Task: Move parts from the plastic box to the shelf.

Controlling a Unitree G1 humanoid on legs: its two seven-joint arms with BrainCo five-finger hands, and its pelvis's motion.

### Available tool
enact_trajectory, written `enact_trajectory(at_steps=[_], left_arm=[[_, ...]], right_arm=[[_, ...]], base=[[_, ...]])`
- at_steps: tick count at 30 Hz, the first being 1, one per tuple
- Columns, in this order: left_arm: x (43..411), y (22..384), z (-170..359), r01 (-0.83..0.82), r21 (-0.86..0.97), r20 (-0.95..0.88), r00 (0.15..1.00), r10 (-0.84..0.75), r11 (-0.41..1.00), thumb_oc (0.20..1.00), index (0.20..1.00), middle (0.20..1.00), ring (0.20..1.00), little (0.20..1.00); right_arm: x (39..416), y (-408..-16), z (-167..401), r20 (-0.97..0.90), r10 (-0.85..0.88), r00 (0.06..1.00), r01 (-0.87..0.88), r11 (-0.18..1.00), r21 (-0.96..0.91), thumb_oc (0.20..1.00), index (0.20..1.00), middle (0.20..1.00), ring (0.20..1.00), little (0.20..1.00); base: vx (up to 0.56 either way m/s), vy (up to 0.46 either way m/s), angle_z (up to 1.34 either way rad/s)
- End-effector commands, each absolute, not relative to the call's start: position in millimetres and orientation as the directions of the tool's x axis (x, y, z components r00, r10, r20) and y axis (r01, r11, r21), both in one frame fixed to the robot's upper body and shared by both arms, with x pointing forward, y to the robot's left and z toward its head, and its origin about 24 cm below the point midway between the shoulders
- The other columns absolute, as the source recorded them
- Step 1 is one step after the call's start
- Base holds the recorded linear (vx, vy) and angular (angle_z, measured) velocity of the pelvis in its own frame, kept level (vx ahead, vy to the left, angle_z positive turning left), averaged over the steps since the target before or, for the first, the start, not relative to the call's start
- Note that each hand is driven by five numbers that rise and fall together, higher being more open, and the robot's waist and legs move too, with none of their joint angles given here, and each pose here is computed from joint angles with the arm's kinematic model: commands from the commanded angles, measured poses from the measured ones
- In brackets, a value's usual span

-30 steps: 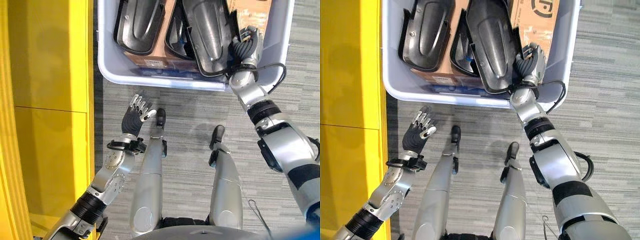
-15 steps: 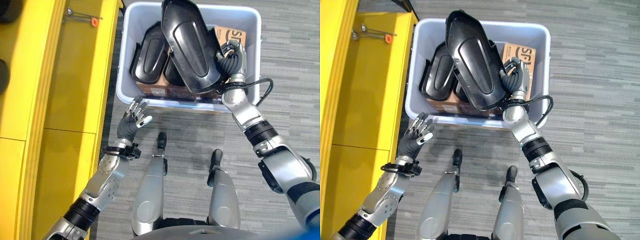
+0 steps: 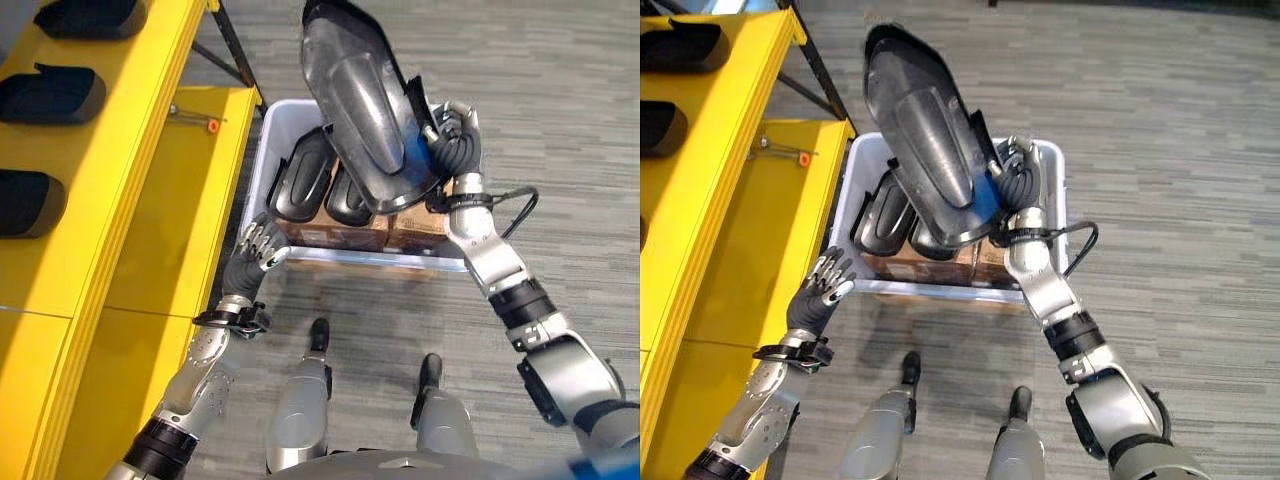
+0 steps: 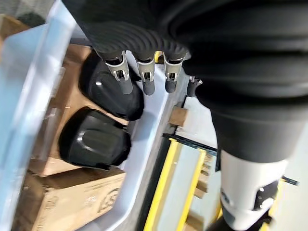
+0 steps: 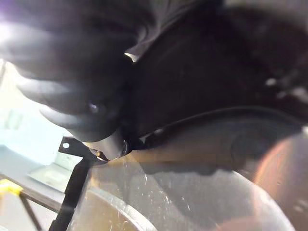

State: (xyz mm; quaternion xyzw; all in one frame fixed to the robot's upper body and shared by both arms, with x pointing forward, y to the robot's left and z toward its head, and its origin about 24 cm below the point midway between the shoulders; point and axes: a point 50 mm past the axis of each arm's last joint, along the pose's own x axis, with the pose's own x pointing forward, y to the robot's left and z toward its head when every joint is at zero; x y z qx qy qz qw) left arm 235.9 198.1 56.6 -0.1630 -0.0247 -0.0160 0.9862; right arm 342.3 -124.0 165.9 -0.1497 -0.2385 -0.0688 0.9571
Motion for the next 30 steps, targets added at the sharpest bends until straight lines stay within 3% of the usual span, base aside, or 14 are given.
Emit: enact_trajectory(at_steps=[1, 9, 14, 22, 30], left_arm=[[226.4, 203.5, 49.0, 0.041, -0.269, 0.041, 0.999, -0.032, 0.962, 1.0, 1.0, 1.0, 1.0, 1.0], [200.1, 223.3, 29.2, -0.065, -0.272, -0.047, 0.997, 0.054, 0.96, 1.0, 1.0, 1.0, 1.0, 1.0], [189.0, 215.6, 20.8, -0.073, -0.322, -0.083, 0.995, 0.048, 0.944, 1.0, 1.0, 1.0, 1.0, 1.0], [199.0, 205.0, 18.8, -0.053, -0.352, -0.081, 0.996, 0.026, 0.935, 1.0, 1.0, 1.0, 1.0, 1.0], [216.4, 207.0, 42.6, 0.013, -0.283, 0.027, 1.0, -0.006, 0.959, 1.0, 1.0, 1.0, 1.0, 1.0]], right_arm=[[330.7, -116.4, 174.0, 0.538, -0.012, 0.843, 0.082, 0.991, -0.106, 0.2, 0.2, 0.2, 0.2, 0.2], [314.7, -124.3, 151.8, 0.472, 0.095, 0.876, -0.039, 0.991, -0.127, 0.2, 0.2, 0.2, 0.2, 0.2], [317.7, -119.9, 163.1, 0.514, 0.099, 0.852, -0.028, 0.989, -0.144, 0.2, 0.2, 0.2, 0.2, 0.2], [310.5, -129.7, 165.4, 0.534, 0.076, 0.842, 0.001, 0.99, -0.143, 0.2, 0.2, 0.2, 0.2, 0.2], [299.7, -151.5, 162.1, 0.544, -0.039, 0.838, 0.09, 0.994, -0.068, 0.2, 0.2, 0.2, 0.2, 0.2]], base=[[0.08, -0.075, -0.08], [0.05, -0.141, -0.13], [-0.14, -0.193, 0.05], [-0.2, -0.033, 1.06], [0.05, 0.234, 0.9]])
